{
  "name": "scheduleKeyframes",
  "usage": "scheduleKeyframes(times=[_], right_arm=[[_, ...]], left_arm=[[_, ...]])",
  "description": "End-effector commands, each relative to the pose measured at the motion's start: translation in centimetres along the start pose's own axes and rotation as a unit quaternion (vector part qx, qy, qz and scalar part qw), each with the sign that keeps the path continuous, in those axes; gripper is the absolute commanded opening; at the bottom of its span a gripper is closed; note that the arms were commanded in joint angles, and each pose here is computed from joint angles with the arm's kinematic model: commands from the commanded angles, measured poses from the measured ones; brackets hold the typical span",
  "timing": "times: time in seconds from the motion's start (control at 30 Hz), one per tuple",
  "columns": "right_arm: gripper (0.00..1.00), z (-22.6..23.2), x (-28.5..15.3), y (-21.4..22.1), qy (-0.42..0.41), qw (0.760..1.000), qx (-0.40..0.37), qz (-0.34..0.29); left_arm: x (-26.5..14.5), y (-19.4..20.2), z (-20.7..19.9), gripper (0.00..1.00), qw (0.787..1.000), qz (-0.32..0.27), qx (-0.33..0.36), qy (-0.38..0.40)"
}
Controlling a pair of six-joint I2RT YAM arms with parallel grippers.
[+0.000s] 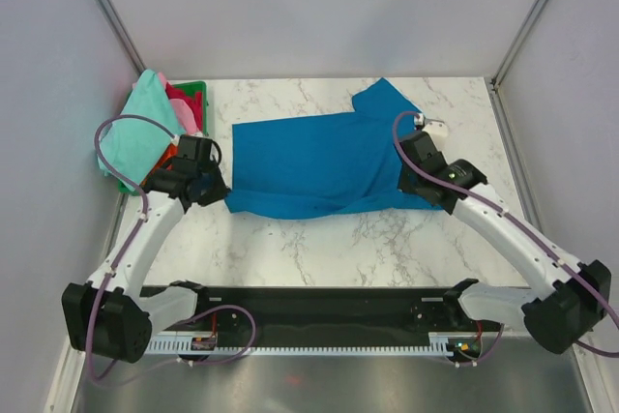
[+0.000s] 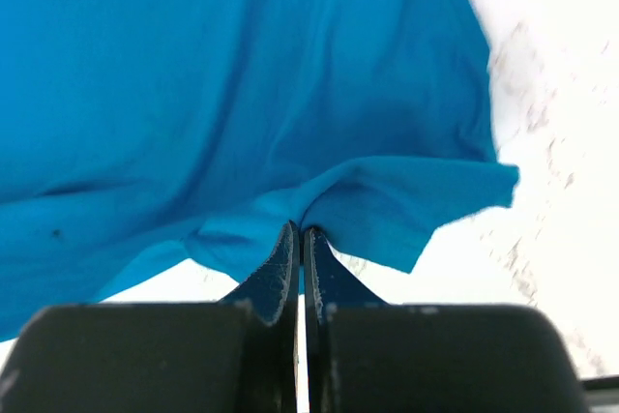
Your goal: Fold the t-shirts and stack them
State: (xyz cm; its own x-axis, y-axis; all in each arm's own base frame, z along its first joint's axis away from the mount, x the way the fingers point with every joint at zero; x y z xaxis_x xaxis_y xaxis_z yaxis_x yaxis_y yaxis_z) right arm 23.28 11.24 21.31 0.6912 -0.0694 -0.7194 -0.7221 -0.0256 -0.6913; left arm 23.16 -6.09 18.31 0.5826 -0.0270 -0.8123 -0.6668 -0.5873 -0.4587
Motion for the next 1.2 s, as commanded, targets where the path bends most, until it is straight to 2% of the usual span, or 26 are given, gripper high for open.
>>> scheduleKeyframes(times=[0.0, 0.07, 0.13, 0.33, 0.63, 0.9, 0.93, 0.97, 1.0, 1.03, 1.07, 1.17], right_arm=[[0.0, -0.1, 0.5, -4.8, 0.003, 0.998, -0.036, -0.055], [0.0, -0.1, 2.4, -5.3, 0.011, 0.998, -0.045, -0.039], [0.0, -0.4, 3.9, -5.9, 0.021, 0.998, -0.056, -0.025], [0.0, -1.0, 7.2, -7.5, 0.034, 0.997, -0.066, -0.011], [0.0, -0.8, 10.6, -9.7, 0.056, 0.995, -0.087, 0.003], [0.0, -1.5, 14.8, -9.2, 0.1, 0.99, -0.093, 0.046], [0.11, -1.8, 15.4, -9.1, 0.106, 0.989, -0.092, 0.052], [0.54, -1.8, 15.9, -9.0, 0.105, 0.988, -0.092, 0.059], [0.72, -2.1, 17.1, -9.2, 0.108, 0.988, -0.091, 0.066], [0.81, -2.2, 17.8, -9.5, 0.106, 0.988, -0.09, 0.066], [0.88, -2.5, 18.4, -9.8, 0.103, 0.989, -0.085, 0.068], [0.92, -4.0, 19.7, -11.2, 0.094, 0.992, -0.049, 0.075]], left_arm=[[0.4, -2.0, -0.5, 0.02, 1.0, -0.003, 0.023, -0.001], [1.1, -2.6, -0.5, 0.02, 1.0, 0.005, 0.022, -0.002], [2.7, -2.3, -0.6, 0.02, 0.999, 0.037, 0.026, -0.004], [6.4, -2.3, -1.1, 0.02, 0.995, 0.089, 0.035, -0.021], [9.5, -4.6, -2.4, 0.02, 0.993, 0.103, 0.048, -0.042], [12.3, -6.2, -3.1, 0.02, 0.989, 0.122, 0.051, -0.072], [12.5, -6.4, -3.2, 0.07, 0.988, 0.124, 0.052, -0.072], [12.2, -6.8, -3.4, 0.25, 0.988, 0.125, 0.047, -0.074], [11.5, -7.4, -3.6, 0.35, 0.99, 0.116, 0.033, -0.066], [10.9, -7.8, -3.9, 0.46, 0.992, 0.106, 0.025, -0.058], [10.6, -8.1, -4.2, 0.66, 0.995, 0.088, 0.019, -0.045], [7.8, -9.3, -5.0, 0.82, 0.999, 0.039, 0.004, -0.016]])
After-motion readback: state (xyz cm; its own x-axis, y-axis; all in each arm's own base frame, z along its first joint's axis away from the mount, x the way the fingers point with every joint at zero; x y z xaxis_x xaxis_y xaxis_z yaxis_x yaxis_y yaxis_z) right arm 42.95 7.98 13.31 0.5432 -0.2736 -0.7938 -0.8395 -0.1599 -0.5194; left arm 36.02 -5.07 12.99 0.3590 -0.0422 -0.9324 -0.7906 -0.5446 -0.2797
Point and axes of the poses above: each gripper's point midway between its finger pads, its own x axis out along the fingers, its own z axis along the line the jaws close on, y = z × x, the point moved 5 cm from there along -x, back along the fingers, and after that the axes turned 14 degrees about -x, right-handed, at the moved point
